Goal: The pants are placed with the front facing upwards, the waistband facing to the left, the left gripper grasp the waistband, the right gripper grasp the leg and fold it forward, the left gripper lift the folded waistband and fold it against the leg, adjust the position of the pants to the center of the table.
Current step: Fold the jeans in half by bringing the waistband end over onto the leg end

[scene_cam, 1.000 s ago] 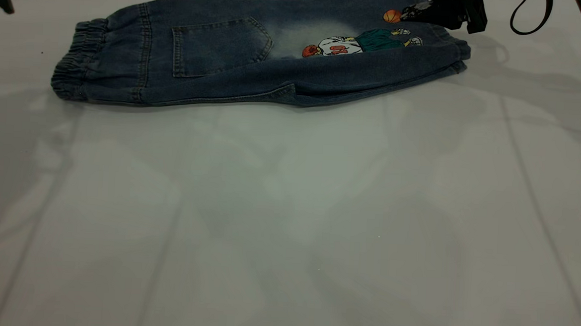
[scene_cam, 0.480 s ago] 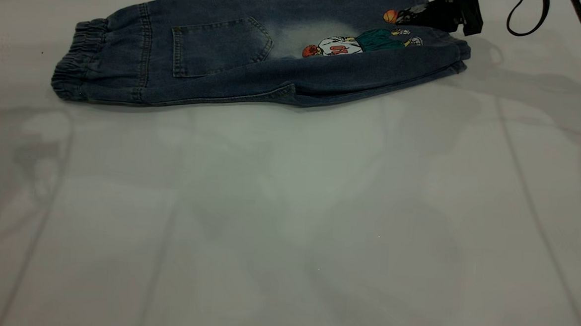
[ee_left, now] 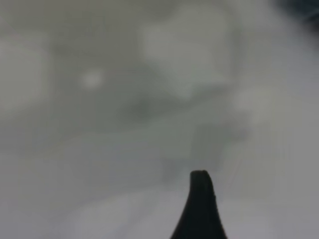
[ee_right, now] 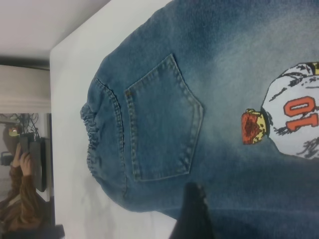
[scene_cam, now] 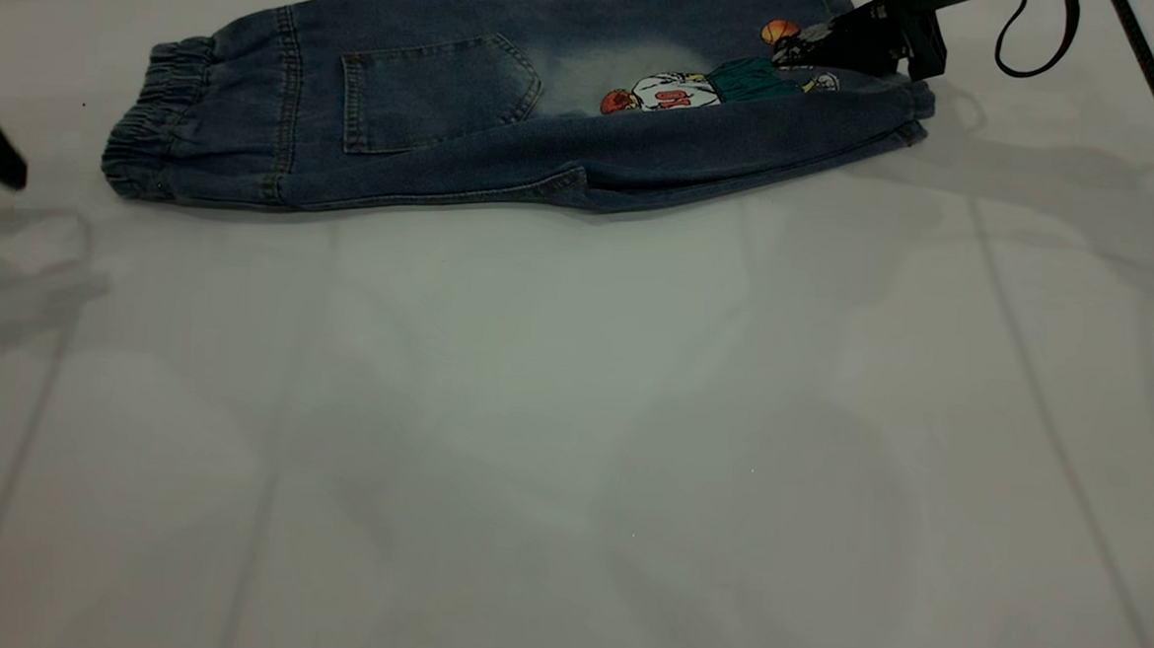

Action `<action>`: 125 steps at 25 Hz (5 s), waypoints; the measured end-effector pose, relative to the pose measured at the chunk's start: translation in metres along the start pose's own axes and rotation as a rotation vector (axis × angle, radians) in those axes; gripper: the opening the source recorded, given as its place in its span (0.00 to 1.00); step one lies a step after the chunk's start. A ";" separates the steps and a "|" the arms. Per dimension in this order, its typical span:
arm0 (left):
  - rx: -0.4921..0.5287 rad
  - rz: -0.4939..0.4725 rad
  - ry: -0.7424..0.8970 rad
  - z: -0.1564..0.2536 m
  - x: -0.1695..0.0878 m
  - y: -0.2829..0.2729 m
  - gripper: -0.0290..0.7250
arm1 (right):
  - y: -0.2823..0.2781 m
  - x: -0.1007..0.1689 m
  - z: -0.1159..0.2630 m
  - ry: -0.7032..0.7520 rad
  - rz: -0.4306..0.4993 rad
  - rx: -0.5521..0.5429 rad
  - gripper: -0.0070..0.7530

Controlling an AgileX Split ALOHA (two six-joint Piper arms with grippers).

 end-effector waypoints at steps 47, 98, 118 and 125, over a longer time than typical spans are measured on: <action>-0.123 0.301 -0.405 -0.018 -0.016 0.112 0.56 | 0.000 0.001 0.002 -0.025 -0.007 0.012 0.66; -0.380 0.422 0.278 -0.046 -0.129 -0.118 0.11 | 0.133 0.052 0.123 -0.441 0.156 0.282 0.66; -0.381 0.447 0.511 -0.031 -0.263 -0.066 0.11 | 0.005 0.098 -0.004 -0.531 0.187 0.038 0.66; -0.306 0.470 0.558 -0.031 -0.308 0.008 0.11 | -0.051 0.124 -0.033 -0.549 0.169 -0.045 0.66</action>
Point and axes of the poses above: a point on each arm's last joint axis where the gripper is mounted, y pointing out along that axis toward the gripper, x along the wrist's bending axis when the last joint is at zero, z = x × y, the point moved 8 cm from there along y, pointing out along that axis toward the gripper, and after that the axes turned 8 degrees about y, right-handed, at the moved point
